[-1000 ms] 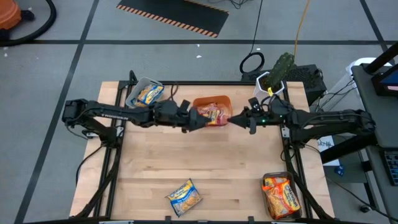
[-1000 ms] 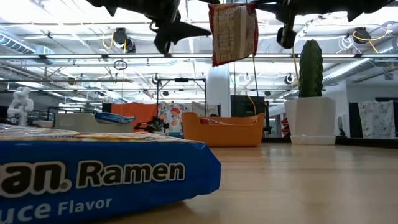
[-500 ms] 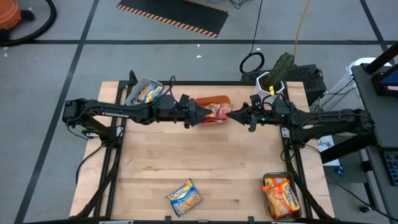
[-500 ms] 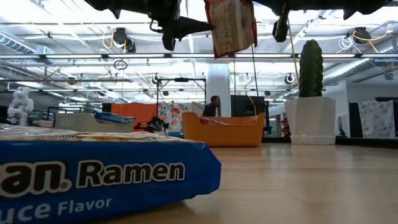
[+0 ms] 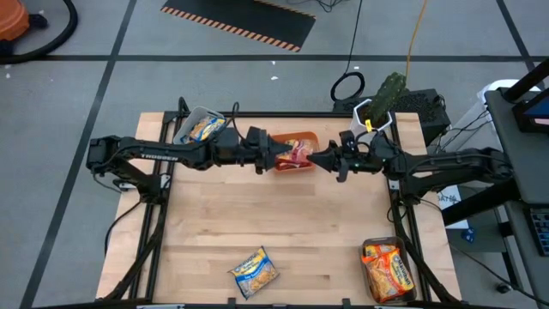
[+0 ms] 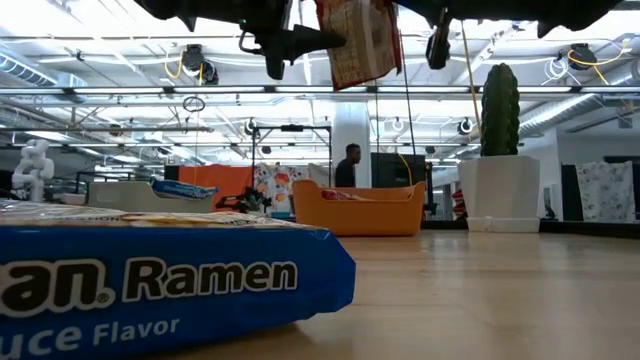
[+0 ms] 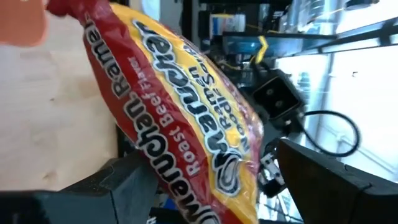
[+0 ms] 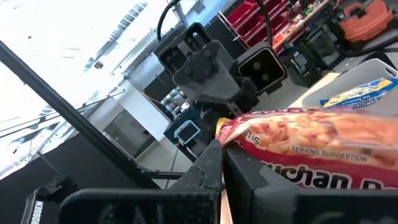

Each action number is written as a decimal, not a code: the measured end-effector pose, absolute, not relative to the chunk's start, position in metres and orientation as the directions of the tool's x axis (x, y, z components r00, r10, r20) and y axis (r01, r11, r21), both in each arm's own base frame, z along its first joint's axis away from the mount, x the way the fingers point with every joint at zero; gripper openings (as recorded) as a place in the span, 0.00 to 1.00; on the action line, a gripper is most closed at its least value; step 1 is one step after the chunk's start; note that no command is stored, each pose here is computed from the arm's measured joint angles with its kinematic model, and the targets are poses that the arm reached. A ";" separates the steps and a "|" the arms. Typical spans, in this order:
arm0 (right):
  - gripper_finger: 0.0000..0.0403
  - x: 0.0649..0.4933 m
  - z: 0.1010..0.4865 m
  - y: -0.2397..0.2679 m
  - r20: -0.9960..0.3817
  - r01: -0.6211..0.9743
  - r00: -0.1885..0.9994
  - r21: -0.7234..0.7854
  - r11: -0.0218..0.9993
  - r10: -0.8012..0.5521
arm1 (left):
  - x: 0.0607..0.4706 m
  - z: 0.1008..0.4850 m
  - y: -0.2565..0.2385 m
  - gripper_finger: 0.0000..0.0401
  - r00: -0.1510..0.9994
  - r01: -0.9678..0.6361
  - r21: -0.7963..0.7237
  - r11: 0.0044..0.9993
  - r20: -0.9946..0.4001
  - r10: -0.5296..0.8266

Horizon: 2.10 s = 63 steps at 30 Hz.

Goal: Sort Maruchan noodles
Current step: Put the red noodle pack into the orange bin

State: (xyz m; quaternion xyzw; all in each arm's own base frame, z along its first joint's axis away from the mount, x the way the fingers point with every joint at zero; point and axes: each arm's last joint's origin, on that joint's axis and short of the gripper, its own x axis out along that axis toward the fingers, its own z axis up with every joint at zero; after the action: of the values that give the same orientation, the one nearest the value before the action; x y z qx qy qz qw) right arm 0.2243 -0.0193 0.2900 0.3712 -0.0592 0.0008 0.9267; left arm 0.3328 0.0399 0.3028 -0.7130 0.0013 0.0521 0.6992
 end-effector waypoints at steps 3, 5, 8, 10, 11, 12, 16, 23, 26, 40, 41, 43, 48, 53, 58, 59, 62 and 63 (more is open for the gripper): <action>0.00 0.228 0.290 -0.020 0.128 -0.055 0.991 0.686 0.725 -0.045 | 0.333 0.304 0.040 0.79 0.996 -0.058 -0.998 -0.031 -0.060 0.072; 0.00 0.229 0.289 -0.020 0.138 -0.063 0.989 0.686 0.725 -0.045 | 0.333 0.304 0.040 0.79 0.996 -0.059 -0.998 -0.033 -0.061 0.069; 0.00 0.231 0.288 -0.020 0.143 -0.066 0.989 0.686 0.725 -0.046 | 0.333 0.304 0.039 0.79 0.996 -0.056 -0.998 -0.024 -0.057 0.066; 0.00 0.233 0.287 -0.020 0.135 -0.060 0.990 0.687 0.724 -0.046 | 0.333 0.305 0.039 0.79 0.997 -0.048 -0.999 -0.019 -0.049 0.067; 0.00 0.234 0.286 -0.020 0.131 -0.057 0.990 0.688 0.724 -0.046 | 0.333 0.305 0.040 0.79 0.996 -0.048 -0.999 -0.019 -0.049 0.071; 0.00 0.234 0.285 -0.020 0.127 -0.055 0.991 0.688 0.724 -0.046 | 0.333 0.305 0.040 0.78 0.996 -0.048 -0.999 -0.018 -0.049 0.073; 0.00 0.236 0.283 -0.020 0.118 -0.050 0.992 0.687 0.725 -0.044 | 0.334 0.304 0.040 0.71 0.996 -0.054 -0.998 0.012 -0.053 0.075; 0.00 0.236 0.282 -0.020 0.111 -0.045 0.993 0.682 0.730 -0.043 | 0.336 0.300 0.042 0.58 0.995 -0.063 -0.997 0.046 -0.059 0.084; 0.00 0.237 0.281 -0.020 0.102 -0.039 0.994 0.685 0.728 -0.043 | 0.336 0.300 0.044 0.53 0.994 -0.070 -0.994 0.085 -0.062 0.091; 0.04 0.237 0.276 -0.020 0.051 -0.012 0.998 0.686 0.728 -0.032 | 0.336 0.300 0.048 0.33 0.993 -0.081 -0.970 0.230 -0.059 0.102; 0.06 0.237 0.276 -0.020 0.051 -0.014 0.998 0.695 0.719 -0.030 | 0.336 0.300 0.048 0.33 0.993 -0.082 -0.968 0.236 -0.059 0.103; 0.10 0.237 0.276 -0.020 0.052 -0.017 0.998 0.722 0.692 -0.029 | 0.336 0.300 0.048 0.33 0.993 -0.084 -0.963 0.255 -0.059 0.106; 0.25 0.236 0.277 -0.020 0.054 -0.031 0.998 0.835 0.549 -0.026 | 0.336 0.300 0.048 0.33 0.993 -0.092 -0.934 0.344 -0.059 0.106; 0.41 0.236 0.275 -0.018 0.036 -0.049 0.998 0.939 0.340 0.047 | 0.336 0.300 0.048 0.33 0.993 -0.101 -0.883 0.458 -0.059 0.104; 0.51 0.236 0.273 -0.016 0.017 -0.035 0.995 0.984 0.176 0.099 | 0.336 0.301 0.048 0.33 0.993 -0.096 -0.847 0.523 -0.048 0.105; 0.53 0.236 0.273 -0.016 0.018 -0.033 0.995 0.987 0.158 0.099 | 0.336 0.302 0.048 0.33 0.994 -0.084 -0.842 0.533 -0.033 0.105; 0.57 0.236 0.273 -0.017 0.014 -0.029 0.994 0.990 0.136 0.110 | 0.336 0.309 0.048 0.33 0.994 -0.031 -0.820 0.572 0.035 0.104; 0.58 0.236 0.273 -0.018 0.010 -0.025 0.993 0.991 0.135 0.115 | 0.336 0.311 0.049 0.33 0.993 -0.017 -0.808 0.589 0.055 0.105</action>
State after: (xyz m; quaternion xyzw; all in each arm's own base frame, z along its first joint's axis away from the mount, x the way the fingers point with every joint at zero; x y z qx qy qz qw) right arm 0.2361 -0.0178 0.2725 0.6559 0.0343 0.0466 0.7526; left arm 0.3359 0.0485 0.3110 -0.4522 -0.0485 0.0344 0.8899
